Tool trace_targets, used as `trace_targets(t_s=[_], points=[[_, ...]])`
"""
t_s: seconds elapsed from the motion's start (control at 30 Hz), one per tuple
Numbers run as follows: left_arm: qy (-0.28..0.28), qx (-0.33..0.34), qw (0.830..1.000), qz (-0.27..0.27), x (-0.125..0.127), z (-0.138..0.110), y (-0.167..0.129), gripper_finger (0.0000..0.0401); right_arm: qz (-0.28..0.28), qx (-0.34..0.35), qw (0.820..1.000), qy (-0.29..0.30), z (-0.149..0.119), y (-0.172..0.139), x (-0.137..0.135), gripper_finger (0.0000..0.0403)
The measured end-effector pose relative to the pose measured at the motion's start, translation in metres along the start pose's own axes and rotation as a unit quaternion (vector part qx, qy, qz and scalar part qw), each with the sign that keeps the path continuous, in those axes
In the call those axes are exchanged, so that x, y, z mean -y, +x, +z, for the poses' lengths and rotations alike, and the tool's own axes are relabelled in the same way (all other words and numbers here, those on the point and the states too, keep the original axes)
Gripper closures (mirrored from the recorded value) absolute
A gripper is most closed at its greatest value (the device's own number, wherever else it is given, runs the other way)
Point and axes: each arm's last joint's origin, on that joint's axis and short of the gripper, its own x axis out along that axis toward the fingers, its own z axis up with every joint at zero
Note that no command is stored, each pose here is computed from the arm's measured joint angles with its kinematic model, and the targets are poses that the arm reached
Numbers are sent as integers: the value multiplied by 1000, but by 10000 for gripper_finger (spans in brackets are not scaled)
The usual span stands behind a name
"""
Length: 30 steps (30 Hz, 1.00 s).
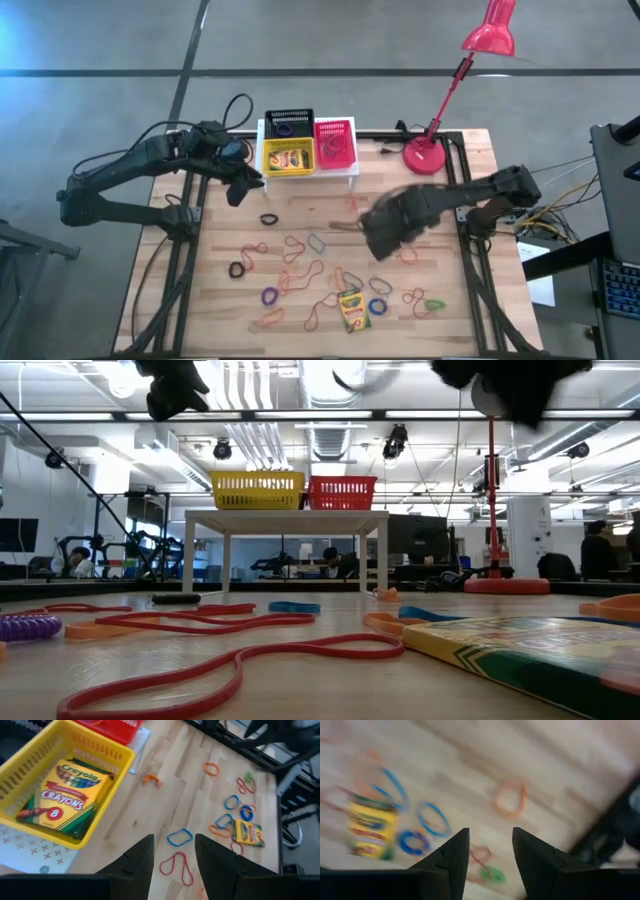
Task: Pick & Place Office Desk Supplies
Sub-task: Put the orange rubber band into the red basket on the shelf
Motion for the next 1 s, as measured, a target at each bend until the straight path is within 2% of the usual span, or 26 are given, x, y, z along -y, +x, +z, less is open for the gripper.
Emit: trace_targets(t_s=[0.07, 0.17, 0.27, 0.37, 0.53, 0.73, 0.87, 1.0], points=[[9, -3, 1000, -11, 1, 0, 0, 254, -2, -30, 1000, 1, -9, 20, 8, 253], [4, -4, 1000, -14, 1, 0, 0, 254, 26, -63, 998, 1, -14, 50, 21, 231], [-4, -4, 1000, -14, 1, 0, 0, 254, 55, -46, 997, 10, -15, 76, 38, 196], [-10, -3, 1000, -12, 1, 0, 0, 254, 46, -37, 998, 33, -15, 103, 59, 166], [-35, 1, 999, -7, 0, 0, 0, 254, 29, -1, 999, 41, -16, 138, 81, 153], [-48, 6, 999, 1, 0, 1, 0, 254, 81, 26, 996, 29, -14, 169, 79, 199], [-48, 8, 999, 4, 0, 1, 0, 254, 52, 21, 998, 34, -14, 179, 80, 251], [-57, 11, 998, 6, 0, 2, 0, 254, 39, 20, 999, 8, -15, 180, 80, 309]])
